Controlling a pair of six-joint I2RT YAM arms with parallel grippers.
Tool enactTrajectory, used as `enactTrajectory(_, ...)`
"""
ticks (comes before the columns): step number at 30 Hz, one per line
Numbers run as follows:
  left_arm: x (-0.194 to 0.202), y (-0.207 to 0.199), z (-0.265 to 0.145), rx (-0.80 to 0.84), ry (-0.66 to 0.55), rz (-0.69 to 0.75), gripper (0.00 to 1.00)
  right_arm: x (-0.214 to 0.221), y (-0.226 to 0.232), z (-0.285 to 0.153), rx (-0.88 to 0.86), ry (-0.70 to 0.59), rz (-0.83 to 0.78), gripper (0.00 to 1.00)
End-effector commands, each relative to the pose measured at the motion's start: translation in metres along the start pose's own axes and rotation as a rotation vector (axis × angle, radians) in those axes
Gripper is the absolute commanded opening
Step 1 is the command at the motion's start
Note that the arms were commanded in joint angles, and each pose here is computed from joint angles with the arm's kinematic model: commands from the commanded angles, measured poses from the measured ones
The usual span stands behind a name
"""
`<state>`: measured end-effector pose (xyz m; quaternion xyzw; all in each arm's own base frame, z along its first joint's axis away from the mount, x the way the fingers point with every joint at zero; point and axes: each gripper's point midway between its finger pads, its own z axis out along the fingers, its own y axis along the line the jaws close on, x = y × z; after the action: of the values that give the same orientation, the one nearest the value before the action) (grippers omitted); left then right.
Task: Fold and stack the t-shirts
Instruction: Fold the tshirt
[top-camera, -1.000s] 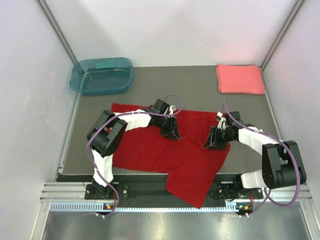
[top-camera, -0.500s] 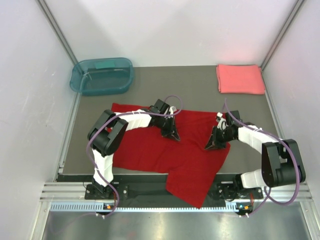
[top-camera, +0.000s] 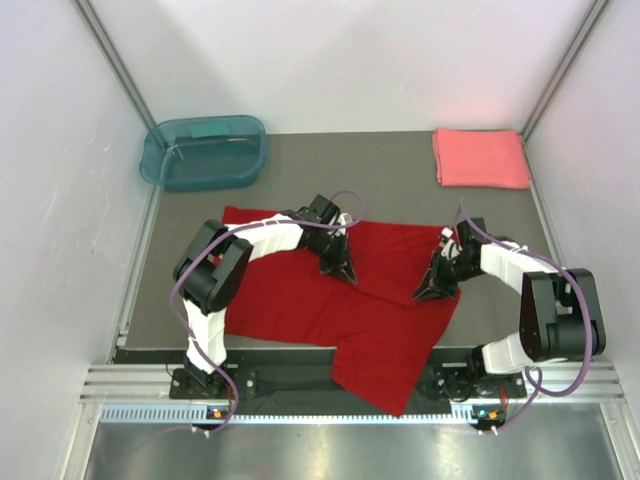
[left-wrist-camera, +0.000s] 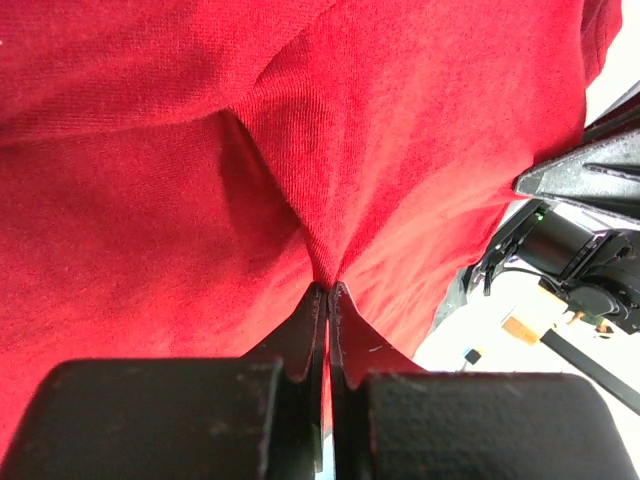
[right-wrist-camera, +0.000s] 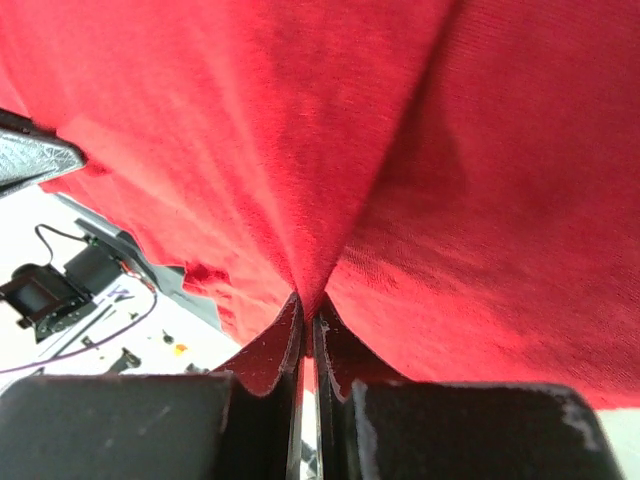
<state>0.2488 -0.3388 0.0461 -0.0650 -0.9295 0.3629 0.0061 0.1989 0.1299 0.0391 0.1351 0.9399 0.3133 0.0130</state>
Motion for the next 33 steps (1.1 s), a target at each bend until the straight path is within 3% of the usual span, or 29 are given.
enactTrajectory(1, -0.005, -0.020, -0.021, 0.024, -0.029, 0.056, 0.00, -0.009, 0.006, -0.011, -0.028, -0.016, 0.008, 0.00)
enactTrajectory(7, -0.001, -0.016, -0.019, 0.020, 0.001, 0.048, 0.01, -0.009, -0.002, -0.012, 0.005, -0.016, 0.008, 0.02)
enactTrajectory(8, 0.002, -0.013, -0.016, 0.012, 0.017, 0.041, 0.12, -0.007, -0.004, -0.011, 0.015, -0.012, 0.010, 0.06)
enactTrajectory(10, 0.004, -0.008, -0.016, -0.002, 0.020, 0.037, 0.19, -0.006, -0.010, -0.012, 0.045, -0.011, 0.011, 0.20)
enactTrajectory(11, 0.003, -0.009, -0.018, -0.006, 0.008, 0.046, 0.32, -0.008, -0.011, -0.014, 0.056, -0.022, 0.005, 0.23)
enactTrajectory(15, -0.007, -0.017, -0.036, -0.021, -0.052, 0.090, 0.48, -0.044, -0.001, -0.040, 0.133, -0.166, -0.051, 0.37)
enactTrajectory(19, -0.030, -0.033, -0.072, -0.033, -0.145, 0.163, 0.49, -0.090, 0.017, -0.066, 0.170, -0.306, -0.099, 0.43)
enactTrajectory(23, -0.059, -0.022, -0.122, -0.023, -0.272, 0.121, 0.49, -0.132, 0.018, -0.069, 0.217, -0.356, -0.096, 0.47)
enactTrajectory(26, -0.092, 0.017, -0.167, -0.030, -0.392, 0.032, 0.52, -0.163, 0.012, -0.075, 0.237, -0.393, -0.048, 0.48)
enactTrajectory(33, -0.130, 0.073, -0.217, -0.089, -0.529, -0.067, 0.56, -0.206, -0.010, -0.067, 0.359, -0.435, 0.026, 0.46)
